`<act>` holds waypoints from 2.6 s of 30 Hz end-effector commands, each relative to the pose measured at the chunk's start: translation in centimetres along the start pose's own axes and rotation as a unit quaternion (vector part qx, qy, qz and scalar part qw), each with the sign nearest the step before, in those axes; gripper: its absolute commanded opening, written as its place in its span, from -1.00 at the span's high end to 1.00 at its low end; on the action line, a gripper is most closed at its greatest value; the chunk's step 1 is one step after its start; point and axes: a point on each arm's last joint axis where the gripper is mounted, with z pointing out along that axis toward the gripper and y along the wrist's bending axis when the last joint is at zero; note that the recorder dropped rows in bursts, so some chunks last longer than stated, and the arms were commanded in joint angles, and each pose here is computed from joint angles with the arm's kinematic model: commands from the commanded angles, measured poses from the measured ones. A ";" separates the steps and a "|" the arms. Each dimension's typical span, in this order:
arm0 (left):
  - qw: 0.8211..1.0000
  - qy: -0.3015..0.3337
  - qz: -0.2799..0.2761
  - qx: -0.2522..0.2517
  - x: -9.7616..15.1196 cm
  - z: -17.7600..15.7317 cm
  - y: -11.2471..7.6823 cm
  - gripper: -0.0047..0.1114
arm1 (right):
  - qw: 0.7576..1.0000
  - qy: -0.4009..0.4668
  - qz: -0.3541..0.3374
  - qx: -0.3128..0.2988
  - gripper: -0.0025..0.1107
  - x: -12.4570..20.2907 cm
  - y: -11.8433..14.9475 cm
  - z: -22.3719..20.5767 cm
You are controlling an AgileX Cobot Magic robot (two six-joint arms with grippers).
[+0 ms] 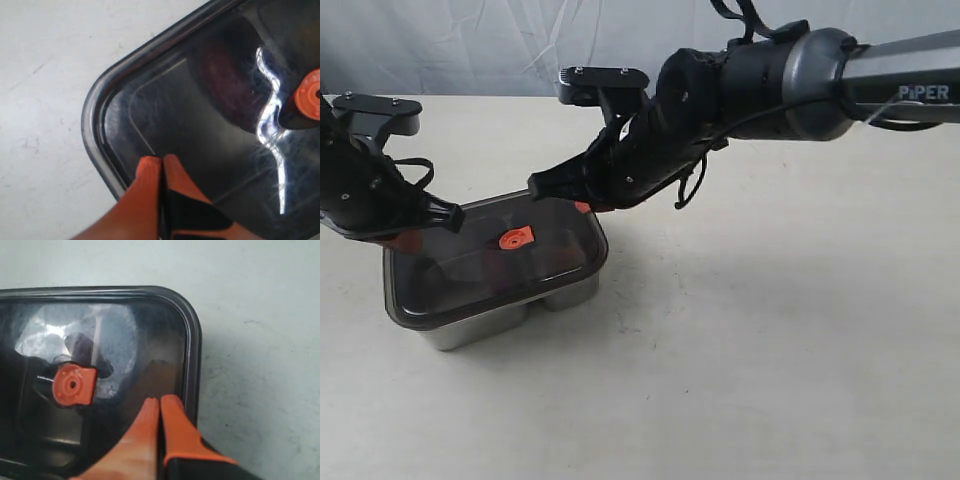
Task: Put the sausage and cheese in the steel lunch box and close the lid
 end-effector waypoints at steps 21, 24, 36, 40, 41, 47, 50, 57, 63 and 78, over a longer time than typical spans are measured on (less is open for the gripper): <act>0.989 0.066 0.096 0.086 1.4 -0.3 -1.5 0.92 | 0.994 0.052 -0.093 -0.009 0.97 -4.8 -1.0 3.3; 0.989 0.070 0.096 0.086 1.5 -0.2 -1.5 0.92 | 0.994 0.055 -0.090 -0.023 0.97 -5.1 -0.7 3.8; 0.985 0.118 0.093 0.089 1.8 2.1 -1.4 0.92 | 0.990 0.109 -0.081 -0.027 0.97 -3.6 -1.4 6.6; 0.982 0.139 0.090 0.092 2.0 2.9 -1.5 0.92 | 0.990 0.114 -0.081 -0.027 0.97 -3.4 -1.5 6.8; 0.981 0.146 0.089 0.093 2.1 3.1 -1.5 0.92 | 0.990 0.114 -0.081 -0.027 0.97 -3.4 -1.5 6.8; 0.979 0.161 0.086 0.094 2.2 4.0 -1.4 0.92 | 0.989 0.125 -0.079 -0.027 0.97 -3.0 -1.7 7.3; 0.979 0.161 0.086 0.094 2.2 4.0 -1.4 0.92 | 0.987 0.143 -0.074 -0.029 0.97 -2.4 -1.9 8.1; 0.979 0.161 0.086 0.094 2.2 4.0 -1.4 0.92 | 0.983 0.169 -0.061 -0.033 0.97 -1.1 -2.4 9.8; 0.979 0.160 0.086 0.094 2.2 4.0 -1.4 0.92 | 0.984 0.166 -0.063 -0.035 0.97 -1.5 -2.1 9.2; 0.985 0.116 0.084 0.092 1.1 3.0 -1.5 0.92 | 0.988 0.132 -0.076 -0.029 0.97 -2.6 -1.4 6.0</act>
